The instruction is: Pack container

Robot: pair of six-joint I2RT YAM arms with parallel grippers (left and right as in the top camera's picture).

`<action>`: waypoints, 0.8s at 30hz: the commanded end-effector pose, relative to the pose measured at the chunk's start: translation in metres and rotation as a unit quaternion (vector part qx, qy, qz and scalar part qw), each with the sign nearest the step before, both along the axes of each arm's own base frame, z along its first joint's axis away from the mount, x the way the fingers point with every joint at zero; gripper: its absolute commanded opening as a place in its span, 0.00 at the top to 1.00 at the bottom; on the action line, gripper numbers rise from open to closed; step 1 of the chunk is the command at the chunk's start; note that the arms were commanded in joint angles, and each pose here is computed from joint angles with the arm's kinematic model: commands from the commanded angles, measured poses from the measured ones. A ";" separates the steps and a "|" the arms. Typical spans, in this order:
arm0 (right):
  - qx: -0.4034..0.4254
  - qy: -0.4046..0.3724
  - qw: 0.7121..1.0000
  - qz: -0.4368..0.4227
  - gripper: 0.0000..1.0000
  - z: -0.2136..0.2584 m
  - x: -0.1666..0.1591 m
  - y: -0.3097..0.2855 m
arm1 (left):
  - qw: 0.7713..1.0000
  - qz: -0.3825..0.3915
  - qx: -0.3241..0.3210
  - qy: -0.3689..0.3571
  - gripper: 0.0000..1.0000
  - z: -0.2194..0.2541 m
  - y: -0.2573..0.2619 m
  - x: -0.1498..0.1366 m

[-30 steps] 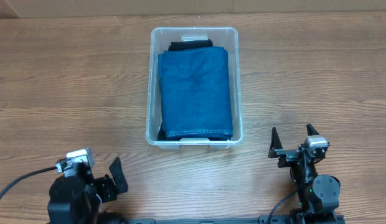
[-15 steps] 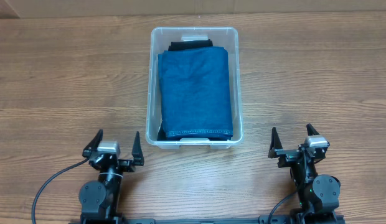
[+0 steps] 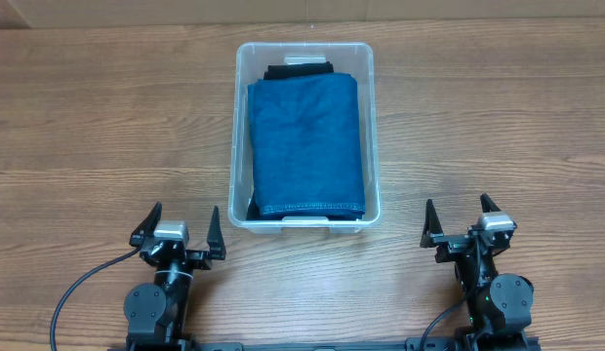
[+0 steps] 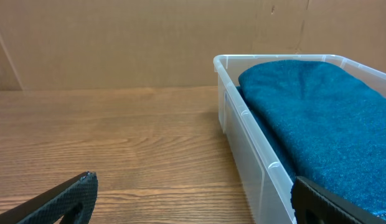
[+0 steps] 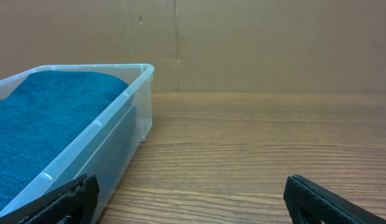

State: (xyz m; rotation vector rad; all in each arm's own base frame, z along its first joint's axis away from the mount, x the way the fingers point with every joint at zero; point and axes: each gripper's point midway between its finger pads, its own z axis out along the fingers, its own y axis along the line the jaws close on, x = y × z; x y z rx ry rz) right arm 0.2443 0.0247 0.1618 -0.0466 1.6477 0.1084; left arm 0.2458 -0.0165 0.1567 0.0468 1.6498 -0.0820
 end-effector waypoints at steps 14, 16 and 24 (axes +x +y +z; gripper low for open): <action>0.000 -0.020 1.000 -0.003 0.00 0.006 0.002 -0.002 | 1.000 -0.006 0.011 -0.004 0.00 0.000 -0.002 0.000; 0.000 -0.020 1.000 -0.003 0.00 0.006 0.002 -0.002 | 1.000 -0.006 0.011 -0.004 0.00 0.000 -0.002 0.000; 0.000 -0.020 1.000 -0.003 0.00 0.006 0.002 -0.002 | 1.000 -0.006 0.011 -0.004 0.00 0.000 -0.002 0.000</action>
